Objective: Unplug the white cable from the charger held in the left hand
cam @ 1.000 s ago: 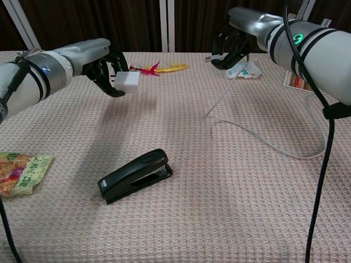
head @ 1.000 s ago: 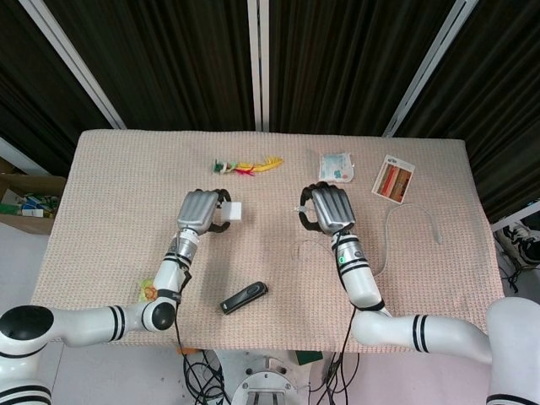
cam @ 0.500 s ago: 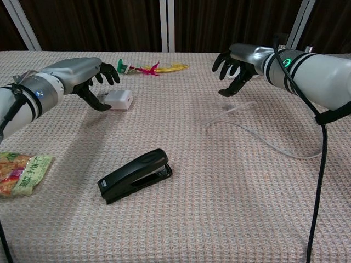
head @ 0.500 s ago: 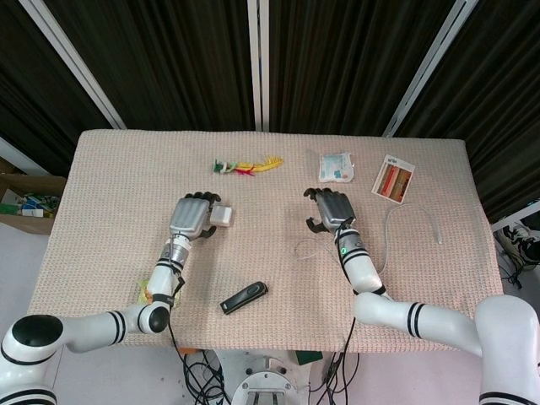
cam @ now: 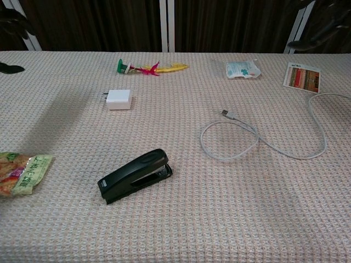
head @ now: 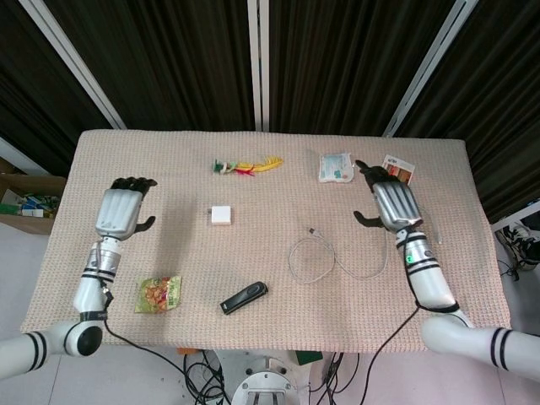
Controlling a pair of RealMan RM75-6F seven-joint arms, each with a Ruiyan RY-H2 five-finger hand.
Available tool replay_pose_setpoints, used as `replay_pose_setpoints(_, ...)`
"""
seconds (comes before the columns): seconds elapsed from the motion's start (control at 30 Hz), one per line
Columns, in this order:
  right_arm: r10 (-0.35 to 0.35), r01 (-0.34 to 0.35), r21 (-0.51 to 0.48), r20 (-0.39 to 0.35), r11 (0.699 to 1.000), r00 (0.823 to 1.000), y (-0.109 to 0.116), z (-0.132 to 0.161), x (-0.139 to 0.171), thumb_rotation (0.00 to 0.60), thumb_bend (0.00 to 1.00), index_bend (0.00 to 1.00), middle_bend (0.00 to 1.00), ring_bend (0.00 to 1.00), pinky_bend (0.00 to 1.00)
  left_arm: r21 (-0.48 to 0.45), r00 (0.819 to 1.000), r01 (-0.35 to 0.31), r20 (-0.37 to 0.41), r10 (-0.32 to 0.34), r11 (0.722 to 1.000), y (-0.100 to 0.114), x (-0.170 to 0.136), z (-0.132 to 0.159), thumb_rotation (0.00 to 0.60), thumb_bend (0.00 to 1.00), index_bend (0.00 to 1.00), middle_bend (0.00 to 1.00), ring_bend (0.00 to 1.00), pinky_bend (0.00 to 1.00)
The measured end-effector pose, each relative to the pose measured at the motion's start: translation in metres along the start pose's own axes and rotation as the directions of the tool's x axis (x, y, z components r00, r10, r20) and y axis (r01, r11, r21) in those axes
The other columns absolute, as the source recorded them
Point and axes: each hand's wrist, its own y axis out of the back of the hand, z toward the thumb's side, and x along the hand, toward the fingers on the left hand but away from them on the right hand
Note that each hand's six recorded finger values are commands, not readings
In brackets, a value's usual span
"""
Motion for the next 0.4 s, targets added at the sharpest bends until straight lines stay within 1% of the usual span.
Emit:
replay_pose_setpoints(0.07,-0.028,0.027,0.045,0.015,0.999,0.999,0.015,-0.026,0.027,0.6,0.3,0.03,0.18,0.1,0.27,0.033,0.999,-0.003,-0.037,0.004,0.999,0.005,-0.021,-0.026,0.6,0.18,0.27,0.28,0.22,0.21)
replay_pose_setpoints(0.13,-0.043,0.04,0.072,0.038,0.997,0.998,0.023,-0.047,0.053,0.6,0.31,0.03,0.17,0.1,0.26,0.045,0.997,0.006,-0.081,-0.003,0.999,0.007,-0.044,-0.051,0.6,0.18,0.27,0.28,0.22,0.21)
replay_pose_setpoints(0.17,-0.046,0.042,0.074,0.059,0.996,0.997,0.023,-0.06,0.07,0.6,0.31,0.02,0.16,0.1,0.26,0.045,0.995,0.012,-0.1,-0.007,0.999,0.007,-0.055,-0.06,0.6,0.18,0.27,0.28,0.22,0.21)
replay_pose_setpoints(0.27,-0.054,0.05,0.043,0.102,0.998,0.993,0.019,-0.084,0.111,0.6,0.31,0.02,0.15,0.1,0.25,0.035,0.988,0.018,-0.151,-0.013,0.999,0.004,-0.09,-0.083,0.6,0.18,0.27,0.28,0.22,0.21)
replay_pose_setpoints(0.4,-0.08,0.078,0.016,0.144,0.997,0.986,0.013,-0.106,0.154,0.6,0.32,0.02,0.15,0.1,0.25,0.02,0.979,-0.004,-0.202,0.008,1.0,0.002,-0.133,-0.101,0.6,0.18,0.27,0.28,0.22,0.21)
